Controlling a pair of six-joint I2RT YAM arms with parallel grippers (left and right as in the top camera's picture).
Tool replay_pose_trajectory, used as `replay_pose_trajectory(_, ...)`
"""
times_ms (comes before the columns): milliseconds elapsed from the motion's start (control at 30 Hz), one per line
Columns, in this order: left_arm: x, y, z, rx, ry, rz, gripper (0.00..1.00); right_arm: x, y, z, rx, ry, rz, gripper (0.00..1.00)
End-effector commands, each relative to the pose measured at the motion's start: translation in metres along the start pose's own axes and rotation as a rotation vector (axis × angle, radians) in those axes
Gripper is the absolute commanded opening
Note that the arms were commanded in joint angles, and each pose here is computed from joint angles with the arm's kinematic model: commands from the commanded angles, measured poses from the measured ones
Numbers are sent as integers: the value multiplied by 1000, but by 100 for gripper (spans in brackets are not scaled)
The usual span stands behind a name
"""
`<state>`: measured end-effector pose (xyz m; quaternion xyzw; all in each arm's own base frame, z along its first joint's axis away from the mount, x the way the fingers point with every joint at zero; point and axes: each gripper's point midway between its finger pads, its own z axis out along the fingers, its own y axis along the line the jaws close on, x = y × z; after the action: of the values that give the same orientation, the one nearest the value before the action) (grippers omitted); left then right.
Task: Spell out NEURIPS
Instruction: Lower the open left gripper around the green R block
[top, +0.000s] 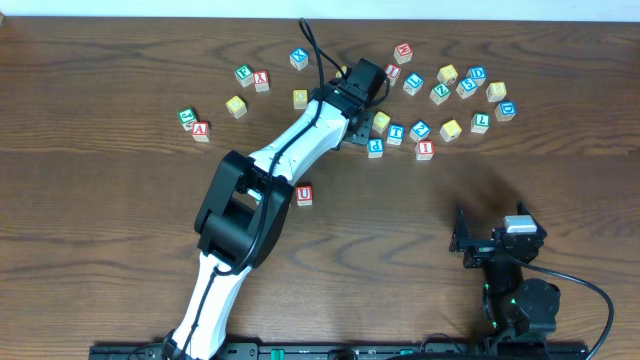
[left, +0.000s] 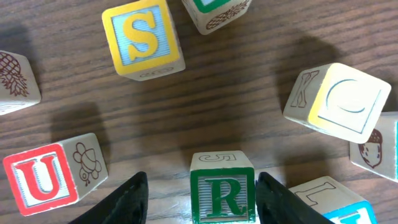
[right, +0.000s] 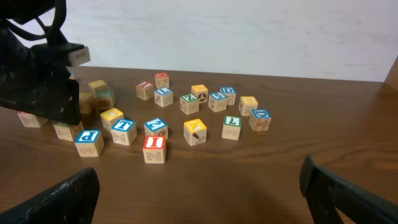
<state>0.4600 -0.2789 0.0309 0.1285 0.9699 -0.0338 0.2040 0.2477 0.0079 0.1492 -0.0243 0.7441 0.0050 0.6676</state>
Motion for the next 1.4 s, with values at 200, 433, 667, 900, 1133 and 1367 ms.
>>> replay_pose_trajectory(200,-2,3,5,-20,-2,8,54,1,-1,0,3,2,17,99)
replay_pose_trajectory(433,0,4,6,-22,4,8,54,1,-1,0,3,2,17,99)
replay_pose_trajectory(667,2,5,7,-23,9,5,51,1,-1,0,4,2,17,99)
replay_pose_trajectory(900,6,5,11,-24,10,6,50,1,-1,0,4,2,17,99)
replay_pose_trajectory(1133,8,5,16,-24,14,6,50,1,-1,0,4,2,17,99)
replay_pose_trajectory(1367,15,3,23,-17,39,6,50,1,-1,0,4,2,17,99)
